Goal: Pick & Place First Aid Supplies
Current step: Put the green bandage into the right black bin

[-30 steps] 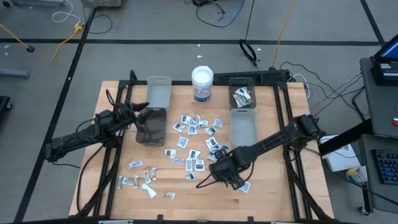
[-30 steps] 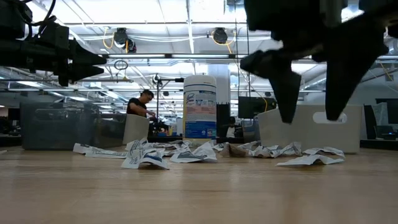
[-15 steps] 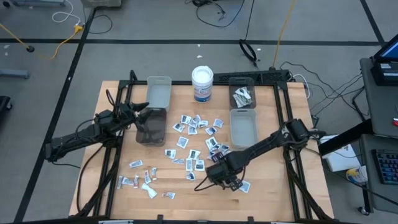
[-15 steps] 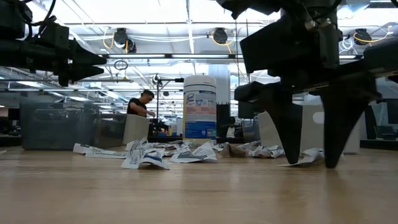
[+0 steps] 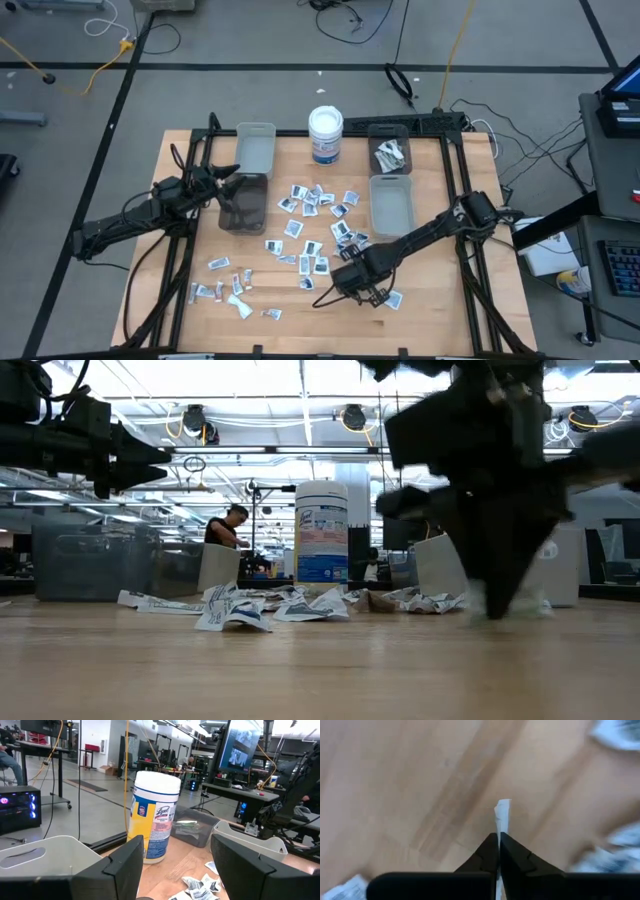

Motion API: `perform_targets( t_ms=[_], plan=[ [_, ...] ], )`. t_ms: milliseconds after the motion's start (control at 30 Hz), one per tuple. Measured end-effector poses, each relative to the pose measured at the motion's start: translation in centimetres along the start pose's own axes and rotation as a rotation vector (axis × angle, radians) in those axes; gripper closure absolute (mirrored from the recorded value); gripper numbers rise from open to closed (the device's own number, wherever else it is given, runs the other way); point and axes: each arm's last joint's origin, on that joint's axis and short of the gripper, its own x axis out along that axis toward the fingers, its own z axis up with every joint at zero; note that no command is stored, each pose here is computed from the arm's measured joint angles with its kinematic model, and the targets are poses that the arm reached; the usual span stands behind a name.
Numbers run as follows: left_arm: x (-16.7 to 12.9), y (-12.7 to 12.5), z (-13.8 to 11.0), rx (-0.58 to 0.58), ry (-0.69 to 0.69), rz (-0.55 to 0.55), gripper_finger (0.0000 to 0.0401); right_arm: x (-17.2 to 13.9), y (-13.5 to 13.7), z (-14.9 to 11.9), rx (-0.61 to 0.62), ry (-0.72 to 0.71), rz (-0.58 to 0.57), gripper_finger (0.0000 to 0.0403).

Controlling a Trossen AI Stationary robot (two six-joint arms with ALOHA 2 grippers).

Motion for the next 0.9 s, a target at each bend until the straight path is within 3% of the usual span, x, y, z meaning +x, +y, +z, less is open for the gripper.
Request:
perform_targets(
  t_ms=[700, 900],
  plan=[
    [0.0, 0.0, 0.0, 0.000, 0.000, 0.000, 0.0164, -10.7, -3.4, -4.5, 0.131, -0.092, -0.011, 0.0402],
    [0.0, 0.0, 0.0, 0.000, 0.000, 0.000, 0.0164, -11.9, -6.0, -6.1, 0.368, -0.097, -0.026, 0.0403]
  ],
)
